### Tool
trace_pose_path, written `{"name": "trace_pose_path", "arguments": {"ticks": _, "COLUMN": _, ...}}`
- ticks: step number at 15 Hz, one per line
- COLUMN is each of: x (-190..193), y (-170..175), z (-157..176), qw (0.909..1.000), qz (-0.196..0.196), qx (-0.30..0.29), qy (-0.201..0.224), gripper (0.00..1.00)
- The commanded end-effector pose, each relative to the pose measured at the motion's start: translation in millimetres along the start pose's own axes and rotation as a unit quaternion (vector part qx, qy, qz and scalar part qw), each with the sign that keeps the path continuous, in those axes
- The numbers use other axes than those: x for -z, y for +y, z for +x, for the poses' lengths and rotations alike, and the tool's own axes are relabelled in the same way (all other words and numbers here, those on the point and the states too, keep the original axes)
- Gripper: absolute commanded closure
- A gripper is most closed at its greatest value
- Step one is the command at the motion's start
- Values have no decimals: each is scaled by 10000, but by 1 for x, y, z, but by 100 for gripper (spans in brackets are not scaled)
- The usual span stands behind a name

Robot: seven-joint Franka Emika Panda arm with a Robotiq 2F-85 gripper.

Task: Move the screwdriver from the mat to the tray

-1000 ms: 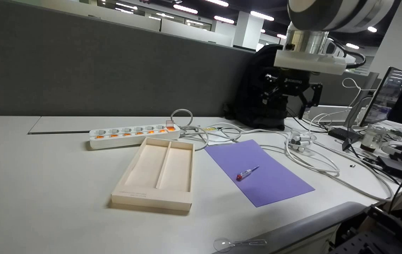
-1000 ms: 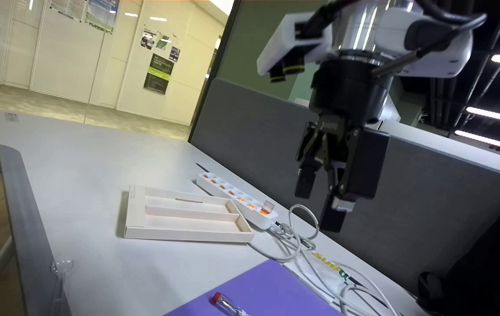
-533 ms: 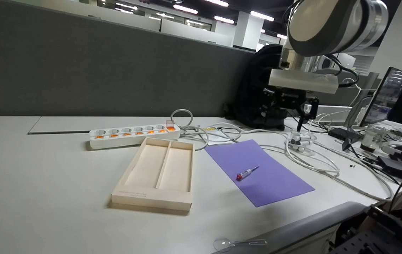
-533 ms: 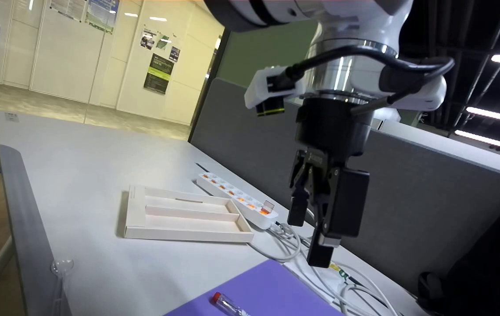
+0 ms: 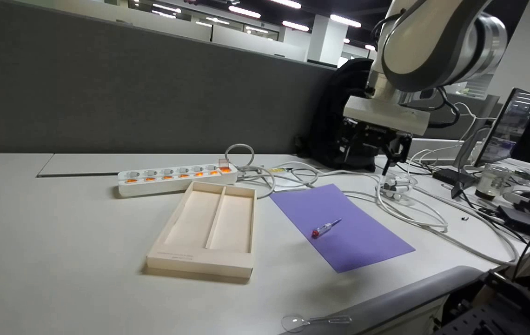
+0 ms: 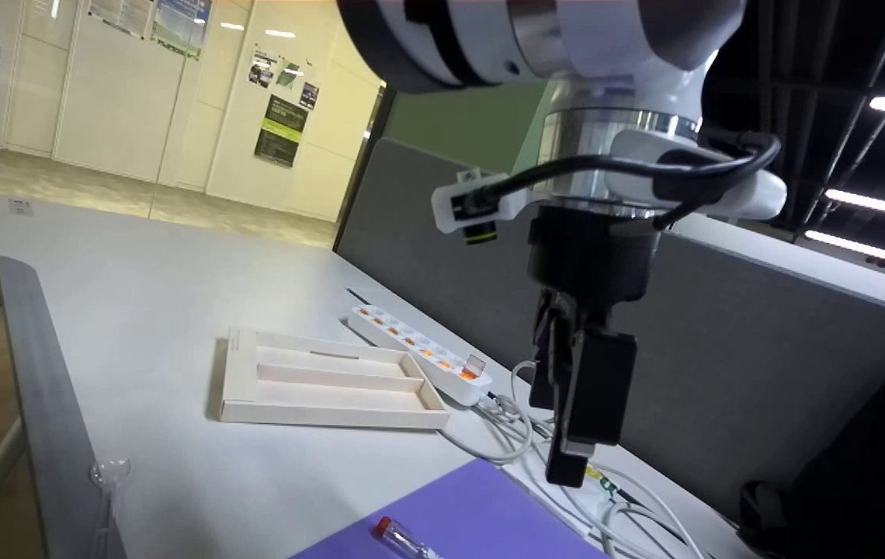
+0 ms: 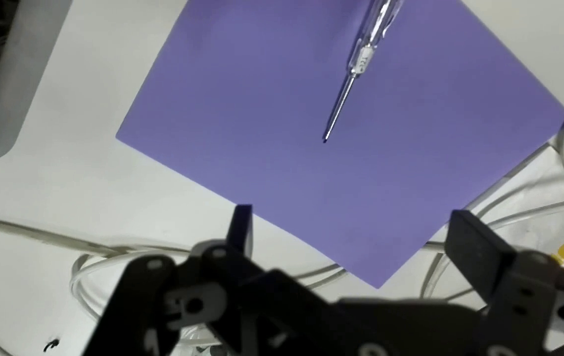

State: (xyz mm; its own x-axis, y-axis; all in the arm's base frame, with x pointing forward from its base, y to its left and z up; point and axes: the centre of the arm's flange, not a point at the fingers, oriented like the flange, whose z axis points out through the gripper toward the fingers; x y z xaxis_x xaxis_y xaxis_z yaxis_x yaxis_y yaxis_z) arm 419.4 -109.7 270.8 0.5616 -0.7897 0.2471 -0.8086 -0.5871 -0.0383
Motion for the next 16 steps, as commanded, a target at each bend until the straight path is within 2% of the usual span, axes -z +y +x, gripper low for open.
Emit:
{"name": "trace_pose_path", "arguments": {"ticks": 1, "x": -38, "y": -11, "z": 0, "qw": 9980, "qz": 296, "qx": -544, "qy": -84, "gripper": 0}}
{"name": "trace_pose_path", "arguments": {"ticks": 7, "x": -102, "y": -19, "z": -14, "qw": 9900, "qz": 347, "qx": -1014, "qy": -916, "gripper": 0}}
{"name": "trace_pose_path", "arguments": {"ticks": 12, "x": -128, "y": -32, "z": -20, "qw": 9872, "qz": 435, "qx": -994, "qy": -1171, "gripper": 0}}
{"name": "trace_pose_path", "arguments": {"ticks": 16, "x": -141, "y": -32, "z": -24, "qw": 9861, "qz": 334, "qx": -905, "qy": -1354, "gripper": 0}}
